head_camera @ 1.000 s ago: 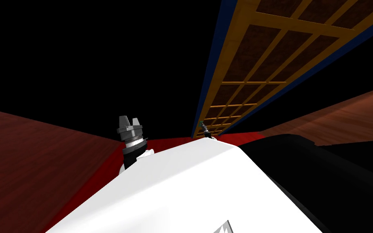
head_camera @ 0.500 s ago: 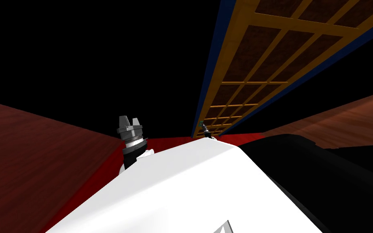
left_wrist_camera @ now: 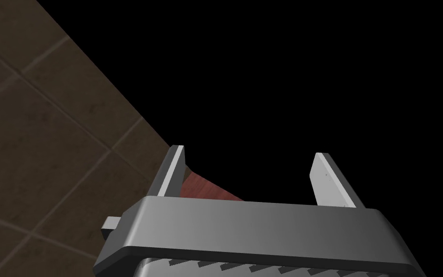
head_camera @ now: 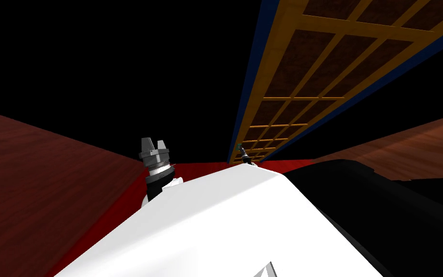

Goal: Pull the door open

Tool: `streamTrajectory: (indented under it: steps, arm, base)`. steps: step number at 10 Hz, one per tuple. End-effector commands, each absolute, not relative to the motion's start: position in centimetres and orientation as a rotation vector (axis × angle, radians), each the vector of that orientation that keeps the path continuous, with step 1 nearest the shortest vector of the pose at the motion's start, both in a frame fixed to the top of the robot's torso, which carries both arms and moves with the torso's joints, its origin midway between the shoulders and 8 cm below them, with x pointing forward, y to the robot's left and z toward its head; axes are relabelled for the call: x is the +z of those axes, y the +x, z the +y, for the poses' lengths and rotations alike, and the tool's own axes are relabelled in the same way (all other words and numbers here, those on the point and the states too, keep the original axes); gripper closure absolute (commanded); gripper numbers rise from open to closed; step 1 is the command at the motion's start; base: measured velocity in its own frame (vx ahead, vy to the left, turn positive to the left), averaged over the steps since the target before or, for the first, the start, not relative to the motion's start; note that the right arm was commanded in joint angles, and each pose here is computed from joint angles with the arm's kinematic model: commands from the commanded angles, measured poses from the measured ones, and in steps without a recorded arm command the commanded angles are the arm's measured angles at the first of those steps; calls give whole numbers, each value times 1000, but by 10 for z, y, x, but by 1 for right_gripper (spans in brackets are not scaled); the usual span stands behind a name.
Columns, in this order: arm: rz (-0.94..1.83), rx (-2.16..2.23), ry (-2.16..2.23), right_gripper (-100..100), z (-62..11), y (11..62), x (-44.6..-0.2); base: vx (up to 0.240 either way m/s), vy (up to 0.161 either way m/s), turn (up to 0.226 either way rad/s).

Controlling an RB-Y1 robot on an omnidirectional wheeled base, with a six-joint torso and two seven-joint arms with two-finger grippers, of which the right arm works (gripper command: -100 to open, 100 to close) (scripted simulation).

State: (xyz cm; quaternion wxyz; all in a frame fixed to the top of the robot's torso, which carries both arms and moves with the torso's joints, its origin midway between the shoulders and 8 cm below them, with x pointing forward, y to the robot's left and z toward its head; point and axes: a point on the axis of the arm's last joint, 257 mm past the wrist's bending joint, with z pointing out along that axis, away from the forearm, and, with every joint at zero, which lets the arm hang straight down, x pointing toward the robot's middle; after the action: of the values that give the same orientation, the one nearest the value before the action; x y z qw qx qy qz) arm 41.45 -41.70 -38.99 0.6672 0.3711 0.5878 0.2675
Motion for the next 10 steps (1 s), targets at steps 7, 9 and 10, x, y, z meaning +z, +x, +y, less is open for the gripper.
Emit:
streamTrajectory:
  steps: [7, 9, 10]
  arm:
    - [1237, 768, 1002, 100, -413, 415, -393]
    - [1214, 801, 1036, 100, -414, 415, -392]
    - [1191, 833, 1068, 100, -415, 415, -392]
  base:
    - [-29, -17, 45]
    - [-26, -10, 36]
    - [-23, -14, 40]
